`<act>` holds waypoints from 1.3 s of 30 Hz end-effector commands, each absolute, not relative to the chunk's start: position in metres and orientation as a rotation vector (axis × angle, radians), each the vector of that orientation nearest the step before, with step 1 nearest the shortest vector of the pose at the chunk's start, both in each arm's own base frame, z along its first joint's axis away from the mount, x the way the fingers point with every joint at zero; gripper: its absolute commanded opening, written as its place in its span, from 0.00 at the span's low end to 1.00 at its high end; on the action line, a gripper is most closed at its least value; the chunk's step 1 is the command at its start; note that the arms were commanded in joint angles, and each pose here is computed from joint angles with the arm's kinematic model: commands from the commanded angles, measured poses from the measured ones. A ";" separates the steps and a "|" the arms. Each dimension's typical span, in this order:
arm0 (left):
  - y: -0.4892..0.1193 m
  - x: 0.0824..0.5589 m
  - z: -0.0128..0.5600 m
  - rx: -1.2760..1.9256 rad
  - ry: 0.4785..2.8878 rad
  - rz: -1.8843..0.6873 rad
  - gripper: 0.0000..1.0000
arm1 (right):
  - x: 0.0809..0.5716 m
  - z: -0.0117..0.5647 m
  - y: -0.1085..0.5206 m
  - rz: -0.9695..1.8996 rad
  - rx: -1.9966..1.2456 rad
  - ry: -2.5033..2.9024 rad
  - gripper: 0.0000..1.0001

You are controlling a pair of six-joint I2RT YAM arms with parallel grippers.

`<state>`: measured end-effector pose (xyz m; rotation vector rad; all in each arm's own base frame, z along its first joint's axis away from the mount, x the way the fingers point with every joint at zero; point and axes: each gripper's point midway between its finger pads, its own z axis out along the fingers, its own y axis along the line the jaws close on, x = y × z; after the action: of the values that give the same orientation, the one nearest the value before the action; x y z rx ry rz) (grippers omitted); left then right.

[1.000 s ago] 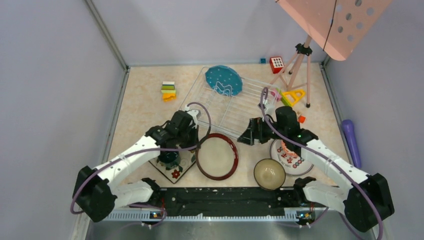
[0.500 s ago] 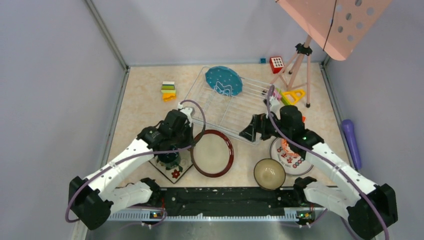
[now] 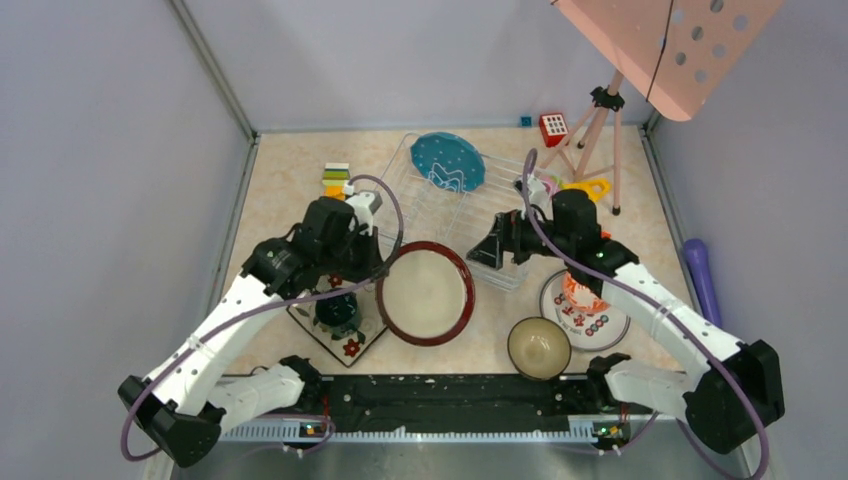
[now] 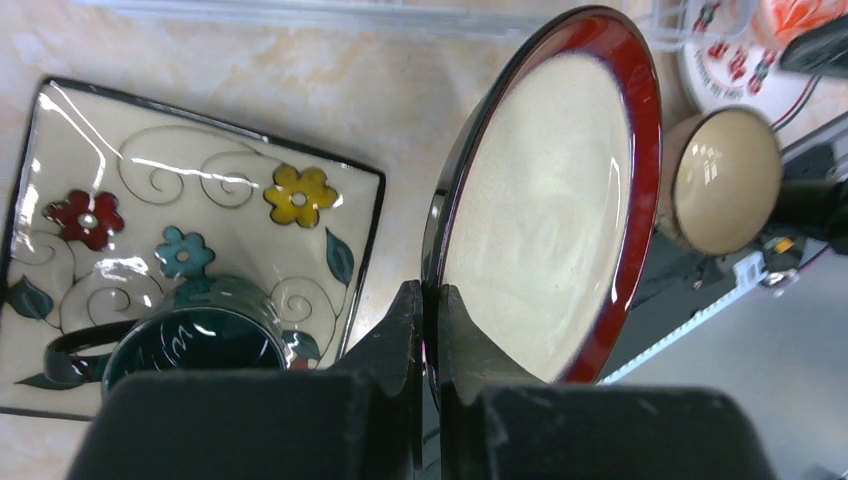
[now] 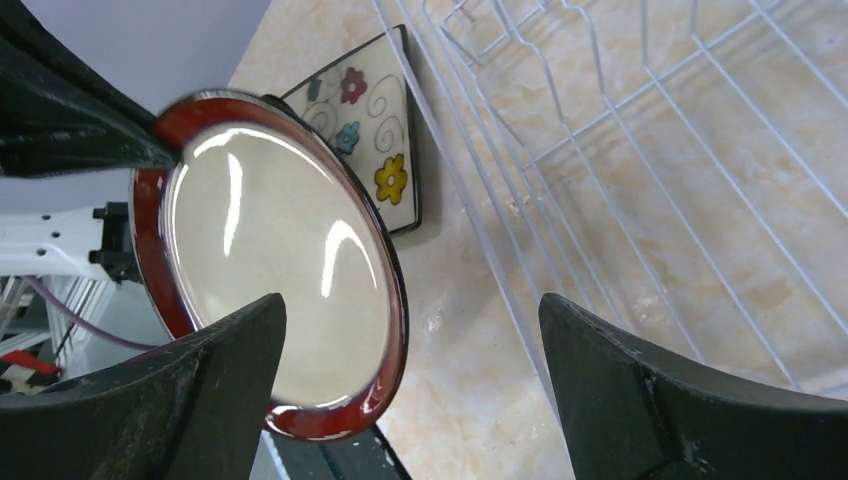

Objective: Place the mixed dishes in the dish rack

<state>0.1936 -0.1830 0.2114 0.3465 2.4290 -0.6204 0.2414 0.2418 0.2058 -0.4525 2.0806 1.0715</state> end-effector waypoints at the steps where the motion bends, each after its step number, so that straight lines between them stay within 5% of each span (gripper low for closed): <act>1: -0.198 0.221 0.306 0.292 2.124 -0.801 0.00 | 0.242 0.248 0.265 1.207 -0.549 1.944 0.95; 18: -0.194 0.266 0.346 0.223 1.932 -0.981 0.00 | 0.269 0.273 0.292 1.391 -0.428 1.937 0.74; 22: -0.191 0.266 0.350 0.214 1.906 -0.983 0.00 | 0.272 0.270 0.294 1.393 -0.425 1.930 0.48; 25: -0.191 0.268 0.348 0.205 1.908 -0.990 0.00 | 0.278 0.275 0.293 1.359 -0.423 1.912 0.00; 26: -0.189 0.269 0.345 0.193 1.924 -0.979 0.00 | 0.282 0.276 0.291 1.330 -0.417 1.910 0.00; 27: -0.186 0.271 0.340 0.166 1.941 -0.952 0.04 | 0.286 0.278 0.289 1.302 -0.418 1.903 0.00; 30: -0.169 0.280 0.324 0.060 2.006 -0.843 0.54 | 0.305 0.293 0.279 1.171 -0.413 1.836 0.00; 31: -0.164 0.281 0.320 0.031 2.019 -0.808 0.61 | 0.314 0.298 0.274 1.108 -0.401 1.815 0.00; 39: -0.146 0.277 0.291 -0.025 2.061 -0.696 0.68 | 0.383 0.358 0.240 0.663 -0.379 1.582 0.00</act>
<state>0.2793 -0.1535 0.2892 -0.0084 2.1111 -0.7319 0.3319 0.2532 0.2363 -0.3884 1.9953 0.8706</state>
